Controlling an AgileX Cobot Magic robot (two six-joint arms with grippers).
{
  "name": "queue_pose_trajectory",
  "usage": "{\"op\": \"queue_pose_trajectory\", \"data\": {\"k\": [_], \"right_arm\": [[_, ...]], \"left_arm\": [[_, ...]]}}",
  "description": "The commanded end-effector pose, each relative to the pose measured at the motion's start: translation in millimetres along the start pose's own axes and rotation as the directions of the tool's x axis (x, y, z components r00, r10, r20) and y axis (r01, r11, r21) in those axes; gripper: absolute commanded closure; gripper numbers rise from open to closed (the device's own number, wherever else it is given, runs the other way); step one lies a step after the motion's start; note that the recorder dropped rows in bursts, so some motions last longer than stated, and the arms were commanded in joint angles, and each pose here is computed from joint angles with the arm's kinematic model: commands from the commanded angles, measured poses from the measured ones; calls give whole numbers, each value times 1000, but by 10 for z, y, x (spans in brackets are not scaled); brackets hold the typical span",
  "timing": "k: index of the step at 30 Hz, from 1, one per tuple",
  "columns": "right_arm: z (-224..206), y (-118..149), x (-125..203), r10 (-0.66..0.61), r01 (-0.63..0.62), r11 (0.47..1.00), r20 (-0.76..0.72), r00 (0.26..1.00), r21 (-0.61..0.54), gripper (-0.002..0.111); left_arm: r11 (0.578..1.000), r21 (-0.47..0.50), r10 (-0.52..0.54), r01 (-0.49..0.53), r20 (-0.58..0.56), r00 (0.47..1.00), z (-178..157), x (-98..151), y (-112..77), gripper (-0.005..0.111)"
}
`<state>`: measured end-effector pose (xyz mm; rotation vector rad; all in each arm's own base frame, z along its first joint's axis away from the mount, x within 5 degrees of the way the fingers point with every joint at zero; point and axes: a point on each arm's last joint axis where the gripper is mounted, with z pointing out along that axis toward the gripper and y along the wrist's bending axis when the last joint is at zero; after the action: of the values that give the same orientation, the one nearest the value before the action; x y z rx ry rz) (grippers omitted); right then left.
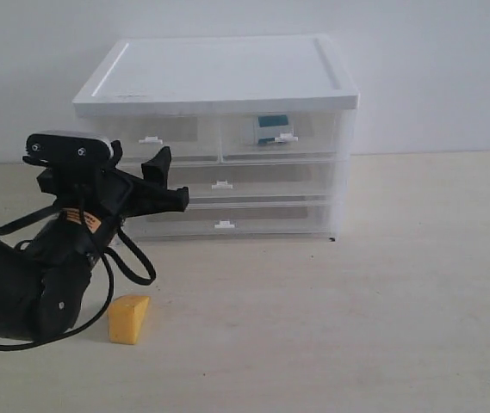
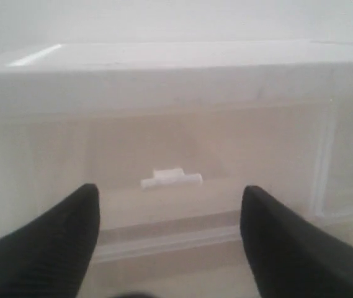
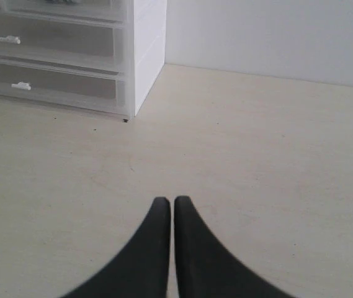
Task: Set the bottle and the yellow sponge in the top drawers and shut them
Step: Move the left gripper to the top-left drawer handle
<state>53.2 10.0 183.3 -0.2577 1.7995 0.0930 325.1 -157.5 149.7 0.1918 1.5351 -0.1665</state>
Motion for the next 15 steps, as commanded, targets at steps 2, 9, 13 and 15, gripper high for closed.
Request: {"op": "queue_pose_trajectory", "data": {"k": [2, 9, 13, 15], "right_arm": [[-3, -1, -8, -3, 3, 1000, 11, 1000, 2, 108], [-3, -1, -8, -3, 3, 1000, 11, 1000, 2, 108], [-3, -1, -8, -3, 3, 1000, 11, 1000, 2, 108], [-3, -1, -8, -3, 3, 1000, 11, 1000, 2, 108]], "left_arm": [[1000, 3, -14, 14, 6, 1000, 89, 144, -57, 47], [998, -49, -37, 38, 12, 999, 190, 187, -43, 47], [998, -51, -47, 49, 39, 998, 252, 127, -58, 47], [997, -57, -54, 57, 53, 997, 282, 98, -61, 47]]}}
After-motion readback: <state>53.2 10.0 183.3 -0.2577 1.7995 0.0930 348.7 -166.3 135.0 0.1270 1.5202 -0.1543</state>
